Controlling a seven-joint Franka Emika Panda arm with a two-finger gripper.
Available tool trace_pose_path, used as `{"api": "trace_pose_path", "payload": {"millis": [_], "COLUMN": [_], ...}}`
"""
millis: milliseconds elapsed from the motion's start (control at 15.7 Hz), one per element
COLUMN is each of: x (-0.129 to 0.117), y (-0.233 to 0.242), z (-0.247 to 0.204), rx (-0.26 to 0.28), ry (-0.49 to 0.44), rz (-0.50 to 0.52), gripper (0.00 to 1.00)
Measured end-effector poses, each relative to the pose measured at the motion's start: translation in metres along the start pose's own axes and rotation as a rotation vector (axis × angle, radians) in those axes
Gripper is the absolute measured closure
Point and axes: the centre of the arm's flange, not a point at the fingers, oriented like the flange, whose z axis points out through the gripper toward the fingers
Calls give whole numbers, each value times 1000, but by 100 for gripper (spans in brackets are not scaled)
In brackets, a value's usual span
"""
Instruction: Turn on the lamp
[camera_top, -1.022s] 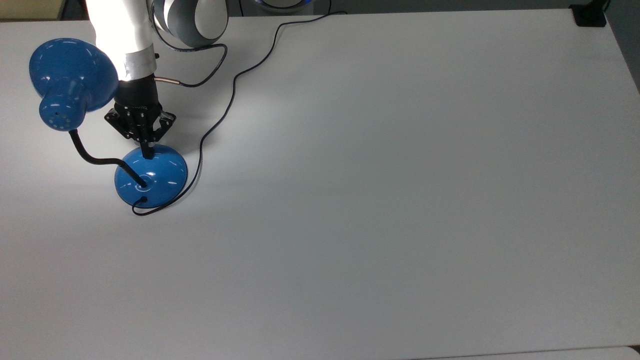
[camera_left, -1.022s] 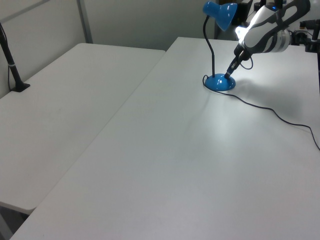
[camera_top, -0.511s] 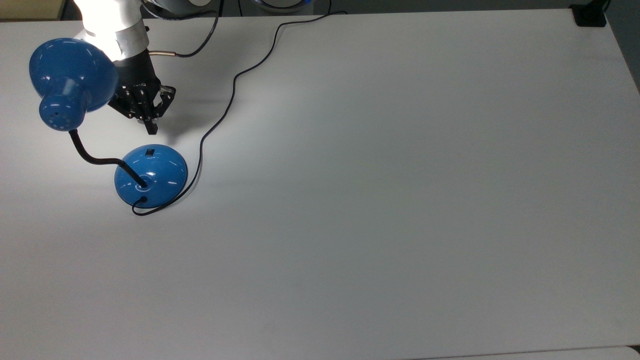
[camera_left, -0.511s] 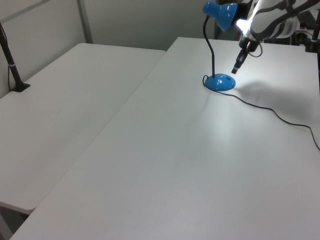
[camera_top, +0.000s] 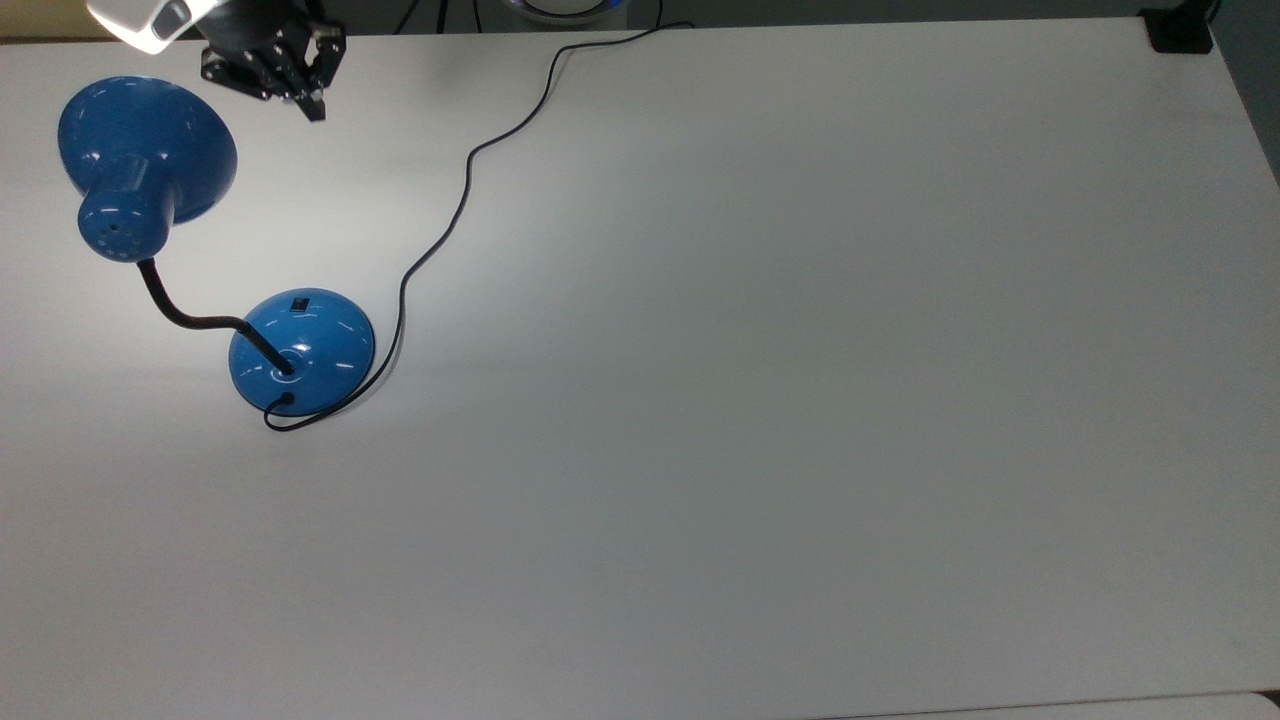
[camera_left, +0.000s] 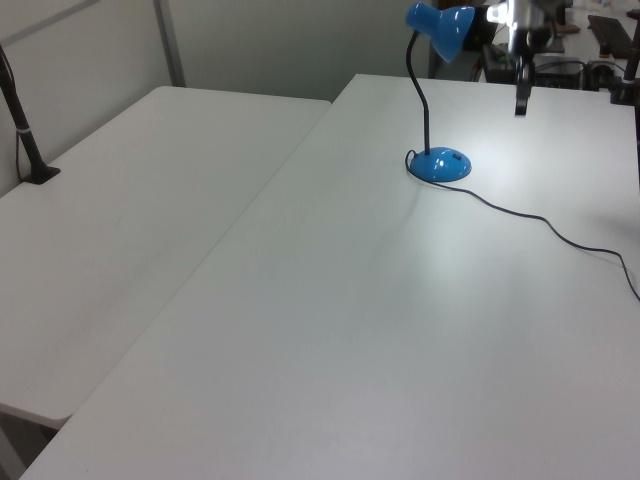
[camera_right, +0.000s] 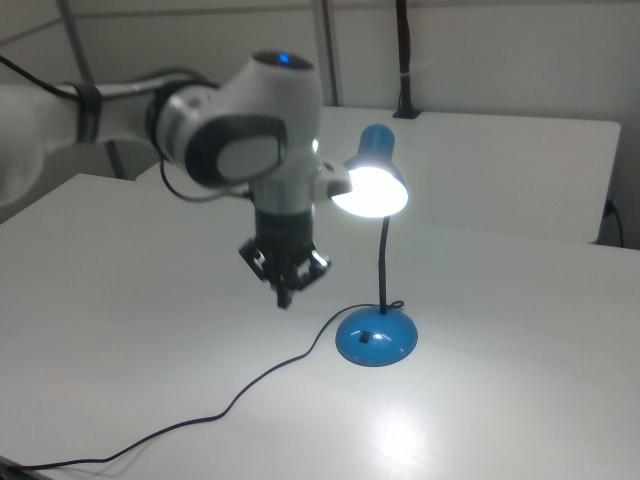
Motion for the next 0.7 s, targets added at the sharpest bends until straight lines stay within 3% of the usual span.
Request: {"api": "trace_pose_path", "payload": {"millis": [255, 702], "x": [15, 28], "y": [-62, -124], "z": [-77, -146], "rx": [-13, -66], "ry": [20, 130], "rz": [84, 19], "gripper": [89, 19]}}
